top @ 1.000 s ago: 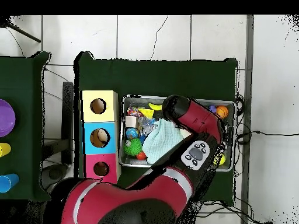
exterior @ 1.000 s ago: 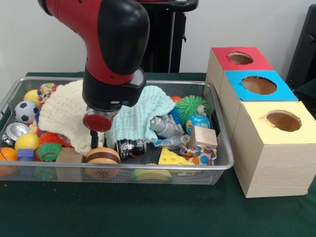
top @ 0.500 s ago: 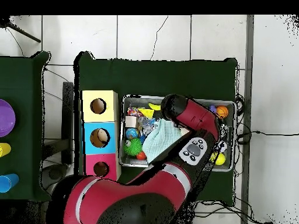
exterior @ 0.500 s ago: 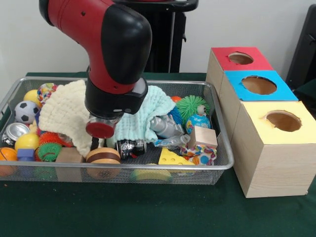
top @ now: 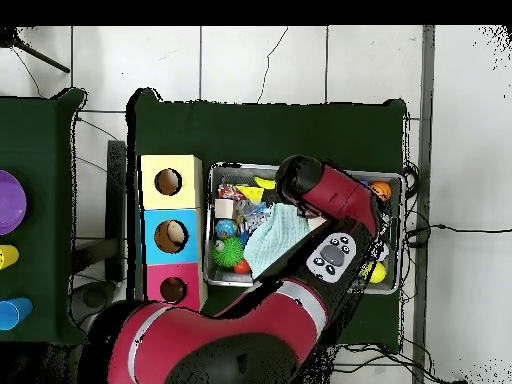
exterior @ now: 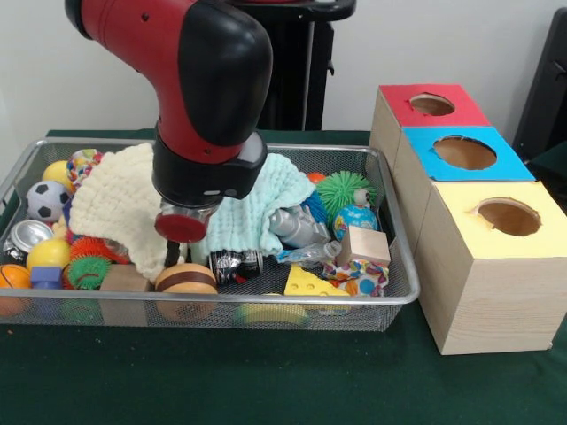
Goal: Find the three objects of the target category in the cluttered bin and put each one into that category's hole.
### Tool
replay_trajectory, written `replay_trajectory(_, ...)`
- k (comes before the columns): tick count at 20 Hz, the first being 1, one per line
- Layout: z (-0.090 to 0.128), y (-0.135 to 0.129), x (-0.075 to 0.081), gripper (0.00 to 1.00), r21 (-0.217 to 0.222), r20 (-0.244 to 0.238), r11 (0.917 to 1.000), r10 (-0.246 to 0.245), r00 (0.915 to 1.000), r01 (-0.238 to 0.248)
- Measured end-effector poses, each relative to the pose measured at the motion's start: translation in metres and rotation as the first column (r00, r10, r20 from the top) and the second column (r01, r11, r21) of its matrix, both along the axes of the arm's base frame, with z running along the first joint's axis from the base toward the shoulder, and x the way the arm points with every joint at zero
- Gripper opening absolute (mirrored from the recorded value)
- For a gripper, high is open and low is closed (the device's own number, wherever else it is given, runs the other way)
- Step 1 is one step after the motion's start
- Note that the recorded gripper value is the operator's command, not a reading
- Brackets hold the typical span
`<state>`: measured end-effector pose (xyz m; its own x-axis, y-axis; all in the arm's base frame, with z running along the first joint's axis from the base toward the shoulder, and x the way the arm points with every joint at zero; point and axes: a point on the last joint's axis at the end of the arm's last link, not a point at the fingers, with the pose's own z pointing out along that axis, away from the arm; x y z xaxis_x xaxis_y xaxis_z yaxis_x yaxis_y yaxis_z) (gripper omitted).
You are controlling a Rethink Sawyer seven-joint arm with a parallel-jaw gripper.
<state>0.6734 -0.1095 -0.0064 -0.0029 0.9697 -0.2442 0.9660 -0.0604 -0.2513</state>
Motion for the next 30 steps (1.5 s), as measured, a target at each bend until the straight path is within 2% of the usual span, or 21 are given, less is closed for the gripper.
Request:
replay_trajectory(6,0.022,0.002,0.016,1.0,0.019,-0.019,0.9998,-0.002,0.9998,0.002)
replay_trajectory(15,0.035,-0.013,0.039,1.0,0.011,0.022,0.9999,0.007,0.9997,-0.008)
replay_trajectory(23,0.034,-0.039,0.057,1.0,0.005,0.054,1.0,0.006,0.9985,-0.007)
replay_trajectory(30,0.024,-0.033,0.06,1.0,0.005,0.049,0.9997,0.025,0.9985,-0.025)
